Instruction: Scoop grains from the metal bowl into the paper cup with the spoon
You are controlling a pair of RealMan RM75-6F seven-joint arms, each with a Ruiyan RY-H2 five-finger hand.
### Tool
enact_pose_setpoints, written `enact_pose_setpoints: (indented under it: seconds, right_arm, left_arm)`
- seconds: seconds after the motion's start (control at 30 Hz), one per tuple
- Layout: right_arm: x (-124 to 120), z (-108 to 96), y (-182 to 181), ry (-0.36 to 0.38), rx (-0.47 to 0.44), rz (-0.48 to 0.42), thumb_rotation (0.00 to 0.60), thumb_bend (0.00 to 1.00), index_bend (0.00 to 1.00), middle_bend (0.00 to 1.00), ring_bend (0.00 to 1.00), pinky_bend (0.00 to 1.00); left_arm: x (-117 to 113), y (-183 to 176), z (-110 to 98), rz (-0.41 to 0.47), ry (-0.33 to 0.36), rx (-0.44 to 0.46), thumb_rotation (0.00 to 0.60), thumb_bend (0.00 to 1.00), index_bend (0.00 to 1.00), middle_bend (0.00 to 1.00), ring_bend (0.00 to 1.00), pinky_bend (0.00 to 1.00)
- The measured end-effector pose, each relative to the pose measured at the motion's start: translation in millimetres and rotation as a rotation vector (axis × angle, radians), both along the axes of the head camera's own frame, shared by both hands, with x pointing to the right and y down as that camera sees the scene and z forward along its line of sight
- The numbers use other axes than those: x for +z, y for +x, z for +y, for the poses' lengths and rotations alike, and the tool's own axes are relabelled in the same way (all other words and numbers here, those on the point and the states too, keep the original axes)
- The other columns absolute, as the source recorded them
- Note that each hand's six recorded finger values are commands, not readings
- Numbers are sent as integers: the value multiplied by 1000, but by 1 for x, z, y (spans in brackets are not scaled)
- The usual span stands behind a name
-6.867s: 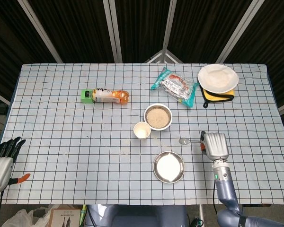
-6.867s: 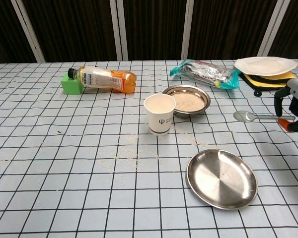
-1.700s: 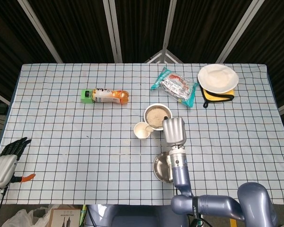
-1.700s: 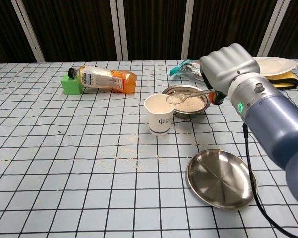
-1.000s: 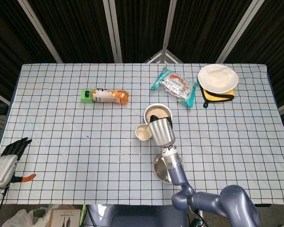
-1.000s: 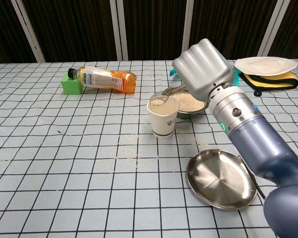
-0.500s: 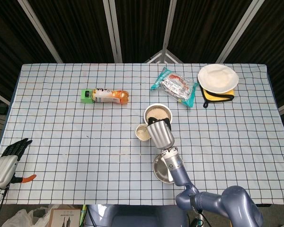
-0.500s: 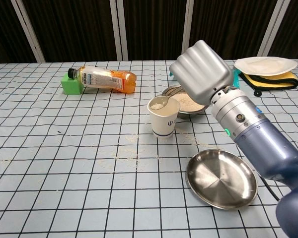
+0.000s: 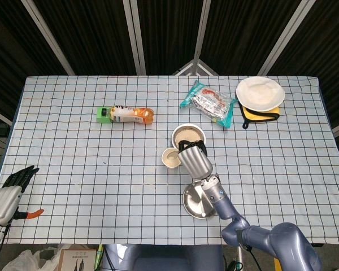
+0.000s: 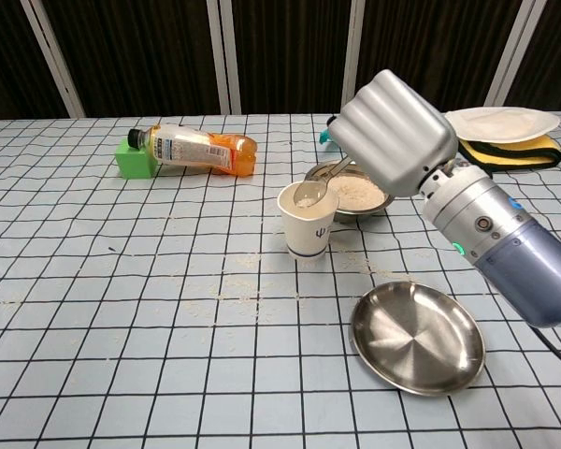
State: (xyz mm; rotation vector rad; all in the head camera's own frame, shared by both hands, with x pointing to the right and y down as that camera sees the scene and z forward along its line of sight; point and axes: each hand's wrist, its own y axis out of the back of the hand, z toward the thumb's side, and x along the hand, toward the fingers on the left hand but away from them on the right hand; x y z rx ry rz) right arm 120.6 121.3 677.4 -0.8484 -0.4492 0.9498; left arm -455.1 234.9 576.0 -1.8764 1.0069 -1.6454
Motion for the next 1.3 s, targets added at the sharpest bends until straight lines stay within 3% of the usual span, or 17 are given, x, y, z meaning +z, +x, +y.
enact_pose_setpoints:
  seconds: [0.53, 1.13, 1.3]
  right_arm:
    - [5, 7, 22, 31, -34, -17, 600, 694, 700, 914, 982, 1000]
    - [19, 16, 14, 12, -42, -5, 600, 694, 700, 914, 982, 1000]
    - [11, 9, 9, 37, -49, -32, 600, 693, 700, 914, 982, 1000]
  left_arm:
    - [1, 3, 0, -2, -2, 0, 600, 0, 0, 0, 0, 0]
    - [0, 1, -1, -1, -2, -8, 600, 0, 0, 0, 0, 0]
    - [0, 1, -2, 1, -1, -10, 600, 0, 0, 0, 0, 0]
